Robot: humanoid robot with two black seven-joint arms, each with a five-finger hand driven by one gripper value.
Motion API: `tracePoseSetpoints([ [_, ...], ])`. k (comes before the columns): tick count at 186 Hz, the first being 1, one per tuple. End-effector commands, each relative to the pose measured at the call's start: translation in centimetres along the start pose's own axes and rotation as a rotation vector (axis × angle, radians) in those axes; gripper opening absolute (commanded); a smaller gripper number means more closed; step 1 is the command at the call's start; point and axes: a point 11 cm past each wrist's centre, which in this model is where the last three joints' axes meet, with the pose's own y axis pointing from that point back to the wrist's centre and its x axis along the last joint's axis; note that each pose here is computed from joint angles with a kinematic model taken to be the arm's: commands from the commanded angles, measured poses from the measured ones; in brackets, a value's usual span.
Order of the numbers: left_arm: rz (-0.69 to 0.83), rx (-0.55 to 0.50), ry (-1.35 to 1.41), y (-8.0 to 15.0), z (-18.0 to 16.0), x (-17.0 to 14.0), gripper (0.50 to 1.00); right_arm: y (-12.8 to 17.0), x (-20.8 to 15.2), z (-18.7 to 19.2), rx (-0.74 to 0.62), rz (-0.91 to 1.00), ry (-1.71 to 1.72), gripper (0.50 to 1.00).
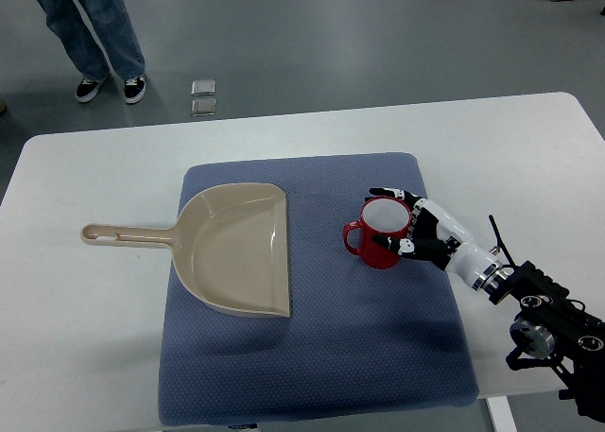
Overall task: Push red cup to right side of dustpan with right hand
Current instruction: 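Push the red mug with the right hand toward the dustpan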
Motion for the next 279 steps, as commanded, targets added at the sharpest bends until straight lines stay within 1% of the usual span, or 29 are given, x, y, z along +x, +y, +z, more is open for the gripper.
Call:
tracePoseSetpoints([
  [1, 0.0, 0.0, 0.0, 0.0, 0.0, 0.0, 1.0, -0.4, -0.6, 0.1, 0.005, -0.005, 0.001, 0.787],
  [37, 0.0, 0.0, 0.0, 0.0, 0.0, 0.0, 1.0, -1.6, -1.8, 0.0, 0.025, -0.016, -0.004, 0.787],
  [74, 0.0, 0.0, 0.0, 0.0, 0.0, 0.0, 1.0, -2.1, -2.9, 0.3, 0.025, -0.026, -0.004, 0.787],
  [87, 0.0, 0.0, 0.0, 0.0, 0.0, 0.0, 1.0, -2.9, -3.6, 0.1, 0.033, -0.039, -0.004, 0.787],
  [212, 0.0, 0.0, 0.0, 0.0, 0.0, 0.0, 1.0, -4.6, -7.8, 1.2, 0.033, -0.083, 0.011, 0.791],
  [279, 0.0, 0.0, 0.0, 0.0, 0.0, 0.0, 1.0, -5.2, -8.5, 1.1, 0.038, -0.086, 0.031, 0.791],
])
